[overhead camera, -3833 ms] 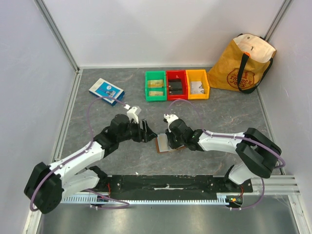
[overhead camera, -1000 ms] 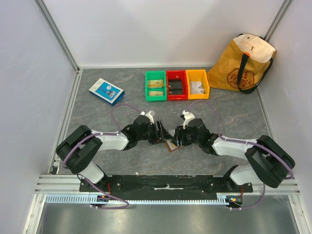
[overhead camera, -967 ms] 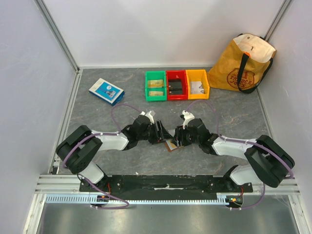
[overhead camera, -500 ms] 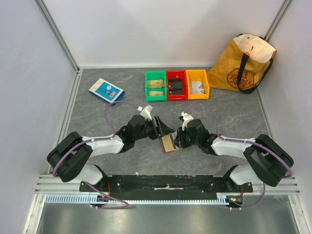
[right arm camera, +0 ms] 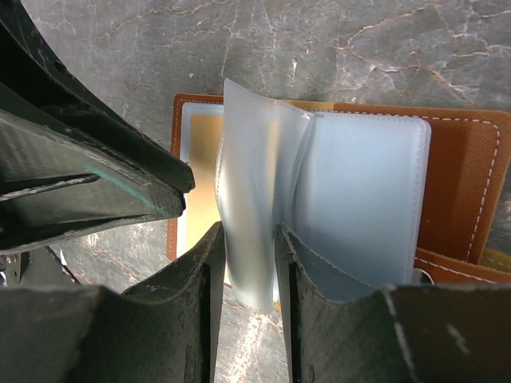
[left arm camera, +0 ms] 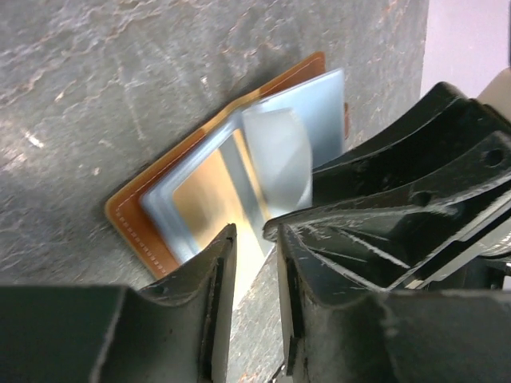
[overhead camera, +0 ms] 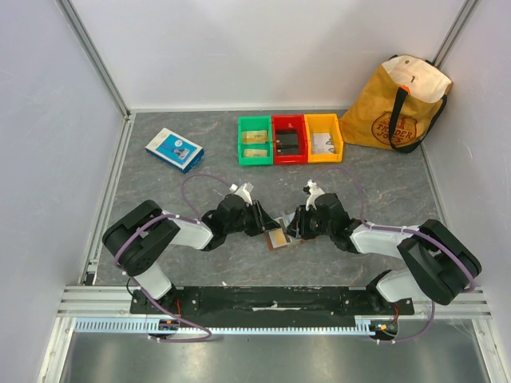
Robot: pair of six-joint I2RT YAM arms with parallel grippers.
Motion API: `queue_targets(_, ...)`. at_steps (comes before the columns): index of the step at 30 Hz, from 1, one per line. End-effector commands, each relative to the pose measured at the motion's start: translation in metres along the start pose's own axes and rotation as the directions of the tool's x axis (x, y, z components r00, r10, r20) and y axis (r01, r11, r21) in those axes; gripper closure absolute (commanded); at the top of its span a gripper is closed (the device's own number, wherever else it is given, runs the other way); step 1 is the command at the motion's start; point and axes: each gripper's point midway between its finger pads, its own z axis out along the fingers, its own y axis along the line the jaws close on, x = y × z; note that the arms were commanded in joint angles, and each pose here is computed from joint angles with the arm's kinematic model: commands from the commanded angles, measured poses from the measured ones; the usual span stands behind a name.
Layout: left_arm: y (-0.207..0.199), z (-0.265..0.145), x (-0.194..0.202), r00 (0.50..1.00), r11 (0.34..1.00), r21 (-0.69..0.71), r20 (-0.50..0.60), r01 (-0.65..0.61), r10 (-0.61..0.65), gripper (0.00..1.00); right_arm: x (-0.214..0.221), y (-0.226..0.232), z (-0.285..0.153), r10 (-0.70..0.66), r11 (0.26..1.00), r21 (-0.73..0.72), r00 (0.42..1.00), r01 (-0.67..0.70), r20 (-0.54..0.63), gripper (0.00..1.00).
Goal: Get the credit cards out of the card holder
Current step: Remove the credit card from the card holder.
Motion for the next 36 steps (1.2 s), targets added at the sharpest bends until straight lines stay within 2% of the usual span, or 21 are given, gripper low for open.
queue_targets(1,0.001,0.000,0.005,1.000,0.999,0.026,-0.001,0.020,-0.020,0.69,-0.008,0.003,-0.004,0.029,0.999,-0.019,0.999,-0.028,0.041,0.61)
queue_targets(7,0.015,0.001,0.013,0.999,0.999,-0.021,-0.027,0.024,-0.025,0.70,-0.014,0.000,-0.006,0.047,0.999,0.010,0.997,-0.048,0.062,0.61)
queue_targets(11,0.026,0.001,0.015,0.999,0.996,-0.086,-0.041,0.021,-0.024,0.70,-0.028,-0.006,-0.017,0.023,0.996,0.083,0.994,-0.032,0.105,0.52)
queue_targets(15,0.035,-0.001,0.018,0.999,0.992,-0.128,-0.049,0.017,-0.024,0.70,-0.049,-0.025,-0.040,-0.029,0.969,0.246,0.984,-0.015,0.174,0.49)
queue_targets(17,0.034,-0.002,0.018,0.998,0.992,-0.124,-0.050,0.016,-0.023,0.70,-0.061,-0.041,-0.058,-0.064,0.929,0.369,0.975,-0.020,0.214,0.47)
queue_targets(20,0.032,-0.003,0.018,0.999,0.993,-0.120,-0.048,0.012,-0.017,0.70,-0.072,-0.049,-0.079,-0.116,0.891,0.454,0.965,-0.003,0.235,0.47)
queue_targets(22,0.033,-0.005,0.016,0.999,0.992,-0.123,-0.043,0.006,-0.011,0.69,-0.080,-0.036,-0.085,-0.146,0.910,0.413,0.959,0.033,0.243,0.47)
queue_targets(26,0.033,-0.008,0.014,0.999,0.991,-0.134,-0.033,-0.007,0.003,0.69,-0.089,0.024,-0.077,-0.177,0.981,0.129,0.949,0.147,0.262,0.49)
queue_targets(30,0.035,-0.010,0.014,0.999,0.989,-0.144,-0.031,-0.010,0.006,0.69,-0.073,0.049,-0.053,-0.140,0.987,-0.052,0.974,0.152,0.179,0.51)
queue_targets(33,0.036,-0.011,0.014,1.000,0.989,-0.150,-0.030,-0.009,0.004,0.69,-0.058,0.045,-0.036,-0.105,0.989,-0.086,0.987,0.116,0.121,0.53)
queue_targets(36,0.037,-0.011,0.014,1.000,0.988,-0.155,-0.028,-0.011,0.007,0.69,-0.043,0.027,-0.023,-0.077,0.996,-0.044,0.995,0.080,0.063,0.55)
